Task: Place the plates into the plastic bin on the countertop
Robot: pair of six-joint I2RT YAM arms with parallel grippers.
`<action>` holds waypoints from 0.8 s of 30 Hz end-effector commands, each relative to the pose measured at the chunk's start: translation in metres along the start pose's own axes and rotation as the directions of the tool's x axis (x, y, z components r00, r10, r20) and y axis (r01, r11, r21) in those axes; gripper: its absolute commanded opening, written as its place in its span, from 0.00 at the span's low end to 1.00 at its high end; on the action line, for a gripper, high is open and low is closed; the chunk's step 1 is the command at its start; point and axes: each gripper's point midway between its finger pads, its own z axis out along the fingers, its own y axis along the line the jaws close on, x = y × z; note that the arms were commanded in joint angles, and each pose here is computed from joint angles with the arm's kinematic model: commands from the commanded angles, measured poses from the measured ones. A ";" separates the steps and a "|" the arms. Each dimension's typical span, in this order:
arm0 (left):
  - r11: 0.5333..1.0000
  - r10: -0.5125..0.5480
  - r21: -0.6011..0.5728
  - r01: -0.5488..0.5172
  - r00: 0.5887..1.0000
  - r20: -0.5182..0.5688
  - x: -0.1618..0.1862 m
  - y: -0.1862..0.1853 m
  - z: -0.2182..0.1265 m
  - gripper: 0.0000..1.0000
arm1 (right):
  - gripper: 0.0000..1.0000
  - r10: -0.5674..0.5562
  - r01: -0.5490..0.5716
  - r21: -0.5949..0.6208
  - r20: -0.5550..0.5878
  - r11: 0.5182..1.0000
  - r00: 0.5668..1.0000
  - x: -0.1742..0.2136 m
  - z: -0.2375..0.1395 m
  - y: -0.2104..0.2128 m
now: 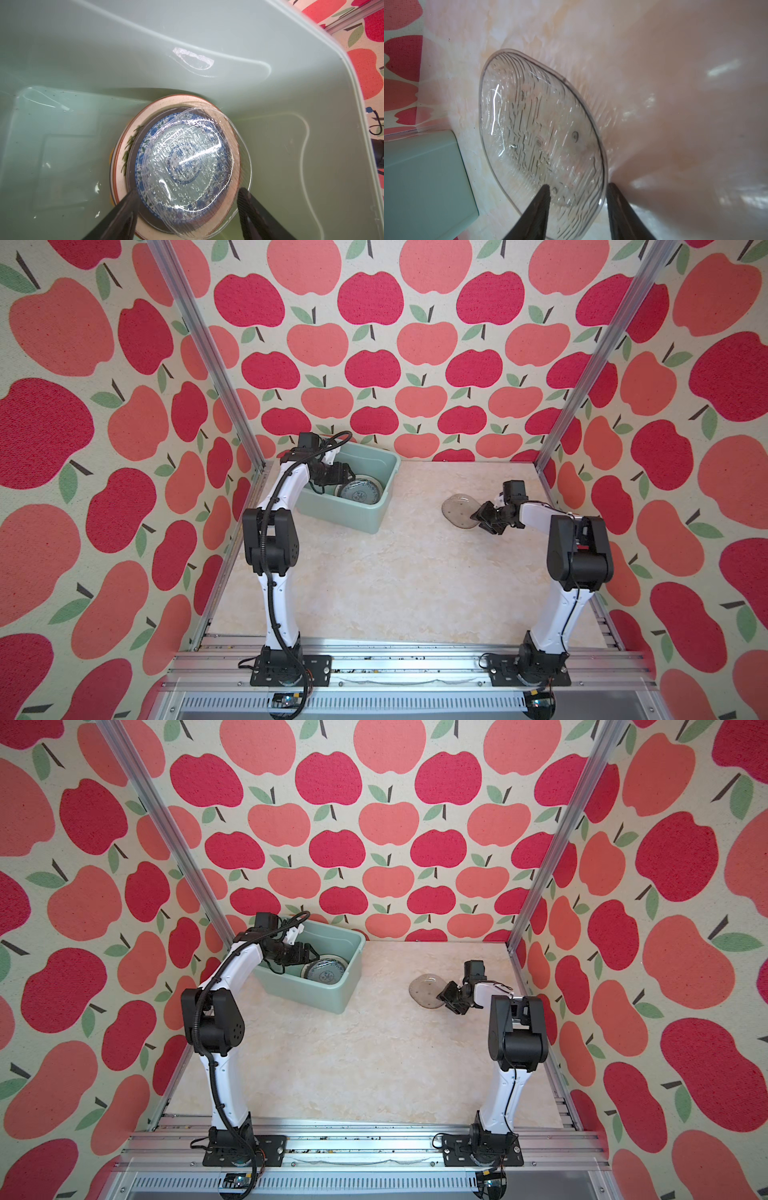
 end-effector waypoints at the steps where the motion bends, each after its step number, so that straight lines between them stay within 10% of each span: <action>1: 0.998 0.035 -0.048 -0.030 0.994 0.107 -0.028 -0.009 -0.030 0.78 | 0.41 0.039 -0.037 0.062 -0.037 0.997 0.999 0.010 0.016 -0.024; 15: 0.992 0.093 -0.109 -0.064 0.955 0.281 -0.057 -0.056 -0.109 0.79 | 0.00 0.003 -0.003 0.046 -0.011 0.999 1.000 0.003 0.003 -0.013; 24: 0.987 0.092 0.095 -0.128 0.946 0.312 -0.023 -0.151 -0.167 0.80 | 0.00 -0.082 0.084 -0.076 0.022 0.994 0.996 0.016 -0.059 0.037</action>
